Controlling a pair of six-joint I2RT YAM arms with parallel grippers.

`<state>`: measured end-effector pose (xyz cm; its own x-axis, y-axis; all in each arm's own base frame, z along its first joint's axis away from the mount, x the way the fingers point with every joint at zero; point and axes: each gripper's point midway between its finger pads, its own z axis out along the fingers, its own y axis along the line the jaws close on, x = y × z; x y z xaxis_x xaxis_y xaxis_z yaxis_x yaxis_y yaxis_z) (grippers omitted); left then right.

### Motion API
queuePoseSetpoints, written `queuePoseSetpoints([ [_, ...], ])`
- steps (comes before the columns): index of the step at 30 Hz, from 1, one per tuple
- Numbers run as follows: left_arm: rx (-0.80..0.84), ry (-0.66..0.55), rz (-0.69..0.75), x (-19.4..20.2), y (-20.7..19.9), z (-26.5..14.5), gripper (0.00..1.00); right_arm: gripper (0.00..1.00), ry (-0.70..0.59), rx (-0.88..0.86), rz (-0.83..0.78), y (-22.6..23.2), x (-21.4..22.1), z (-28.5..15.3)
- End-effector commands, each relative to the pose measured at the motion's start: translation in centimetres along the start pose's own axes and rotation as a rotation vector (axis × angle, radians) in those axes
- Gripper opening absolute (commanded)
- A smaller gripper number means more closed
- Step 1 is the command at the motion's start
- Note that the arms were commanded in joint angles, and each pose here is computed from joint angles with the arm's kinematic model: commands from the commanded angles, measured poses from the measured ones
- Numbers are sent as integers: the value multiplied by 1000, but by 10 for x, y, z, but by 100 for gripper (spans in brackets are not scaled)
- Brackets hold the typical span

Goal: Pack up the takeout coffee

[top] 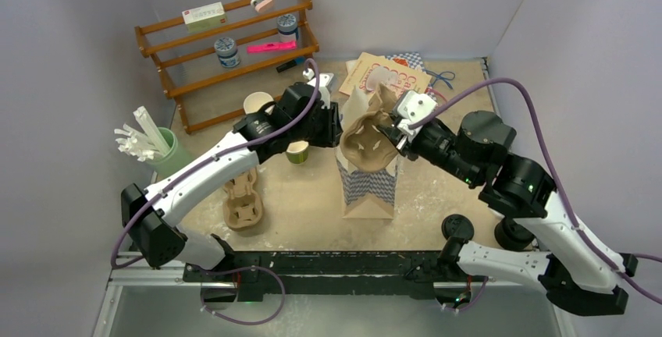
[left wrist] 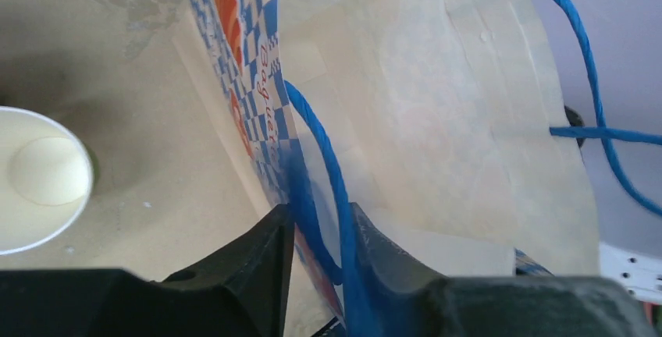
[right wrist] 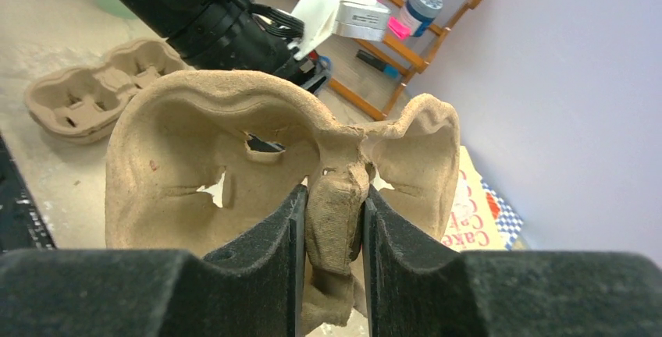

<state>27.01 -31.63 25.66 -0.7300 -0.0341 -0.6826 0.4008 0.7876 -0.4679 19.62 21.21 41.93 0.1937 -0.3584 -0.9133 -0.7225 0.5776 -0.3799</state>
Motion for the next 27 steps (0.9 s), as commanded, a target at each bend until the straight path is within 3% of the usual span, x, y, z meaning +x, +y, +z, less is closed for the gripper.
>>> queuePoseSetpoints([
  [1, -46, -52, 89, -27, -1, -23, 21, 31, -43, -60, 86, 6, -24, 6],
  [3, -34, -45, 136, -31, -2, -33, 7, 31, -35, -106, 114, 13, -27, 8],
  [5, -16, -22, 163, -28, -3, -42, 0, 31, -26, -162, 137, 22, -31, 7],
  [13, 63, 43, 170, -9, -7, -78, 0, 31, 22, -372, 228, 52, -49, 3],
  [19, 73, 69, 217, 2, -3, -90, 0, 31, 118, -474, 381, 80, -32, 8],
  [27, 98, 123, 285, 16, 1, -94, 0, 31, 138, -506, 574, 92, -20, 34],
])
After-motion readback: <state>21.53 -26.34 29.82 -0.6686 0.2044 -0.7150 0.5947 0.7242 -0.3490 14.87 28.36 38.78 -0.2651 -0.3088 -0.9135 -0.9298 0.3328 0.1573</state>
